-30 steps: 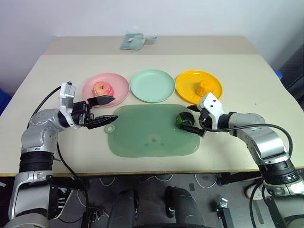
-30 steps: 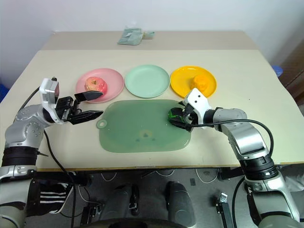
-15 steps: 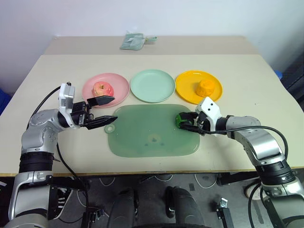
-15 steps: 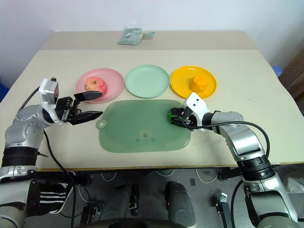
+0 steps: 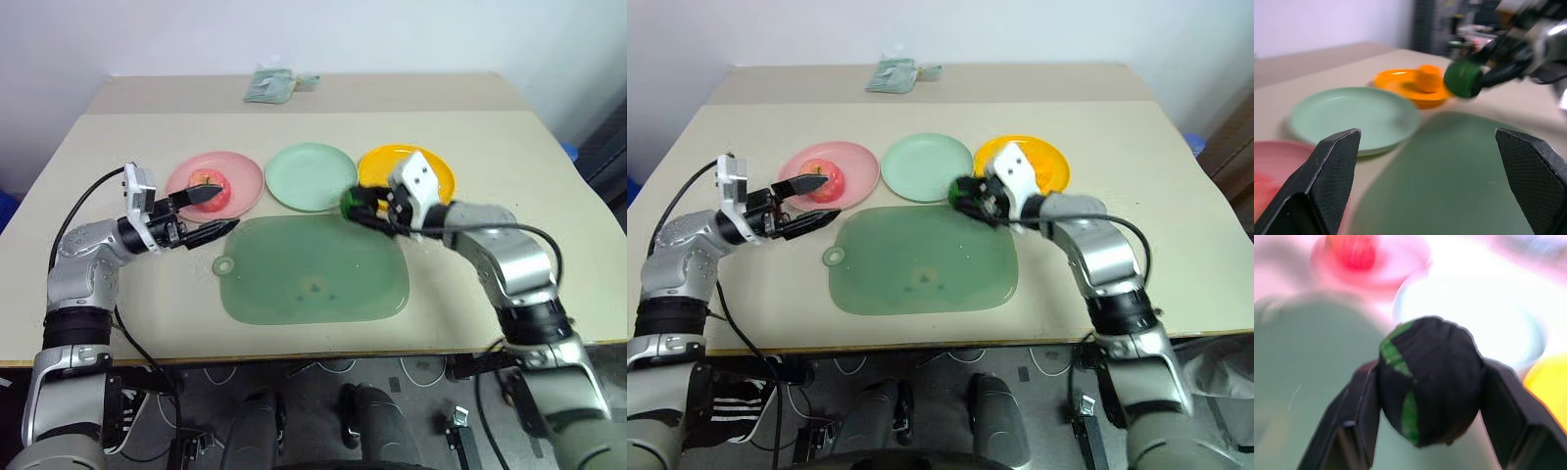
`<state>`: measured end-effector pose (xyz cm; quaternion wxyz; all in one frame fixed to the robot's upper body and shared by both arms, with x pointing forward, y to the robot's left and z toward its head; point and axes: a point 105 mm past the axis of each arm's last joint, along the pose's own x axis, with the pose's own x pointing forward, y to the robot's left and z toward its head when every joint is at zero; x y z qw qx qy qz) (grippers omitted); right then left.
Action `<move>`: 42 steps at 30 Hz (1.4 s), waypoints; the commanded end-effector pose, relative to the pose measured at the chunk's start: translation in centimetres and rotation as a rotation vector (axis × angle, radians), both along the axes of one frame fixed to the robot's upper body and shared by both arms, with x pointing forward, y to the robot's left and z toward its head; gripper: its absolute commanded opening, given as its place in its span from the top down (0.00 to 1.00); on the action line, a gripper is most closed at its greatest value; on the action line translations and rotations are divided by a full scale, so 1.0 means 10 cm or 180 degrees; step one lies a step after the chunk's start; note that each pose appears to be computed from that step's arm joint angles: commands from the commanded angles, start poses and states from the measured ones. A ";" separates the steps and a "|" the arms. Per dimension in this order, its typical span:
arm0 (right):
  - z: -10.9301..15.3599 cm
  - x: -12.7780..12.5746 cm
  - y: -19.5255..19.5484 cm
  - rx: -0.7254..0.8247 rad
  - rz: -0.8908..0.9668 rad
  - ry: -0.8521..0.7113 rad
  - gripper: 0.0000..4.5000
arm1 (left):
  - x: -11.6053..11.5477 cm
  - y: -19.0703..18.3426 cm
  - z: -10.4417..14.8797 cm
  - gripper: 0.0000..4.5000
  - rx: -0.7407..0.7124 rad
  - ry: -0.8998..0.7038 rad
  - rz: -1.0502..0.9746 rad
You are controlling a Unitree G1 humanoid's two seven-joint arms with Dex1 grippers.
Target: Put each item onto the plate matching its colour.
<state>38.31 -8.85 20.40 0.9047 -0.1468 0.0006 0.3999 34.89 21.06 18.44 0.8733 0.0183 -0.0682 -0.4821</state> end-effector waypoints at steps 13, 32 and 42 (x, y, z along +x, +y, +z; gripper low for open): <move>-0.14 0.74 0.46 0.0065 -0.0522 -0.0172 0.08 | 0.04 0.01 0.22 0.00 -0.0019 -0.0381 0.0502; -0.02 -0.99 -0.47 0.0164 0.1229 -0.0162 0.01 | -0.38 -0.21 0.28 0.00 -0.0170 -0.0286 -0.0723; -0.11 -1.28 -0.76 -0.0121 0.0739 -0.0023 0.01 | -0.39 -0.25 0.02 0.00 -0.0083 0.0223 -0.1138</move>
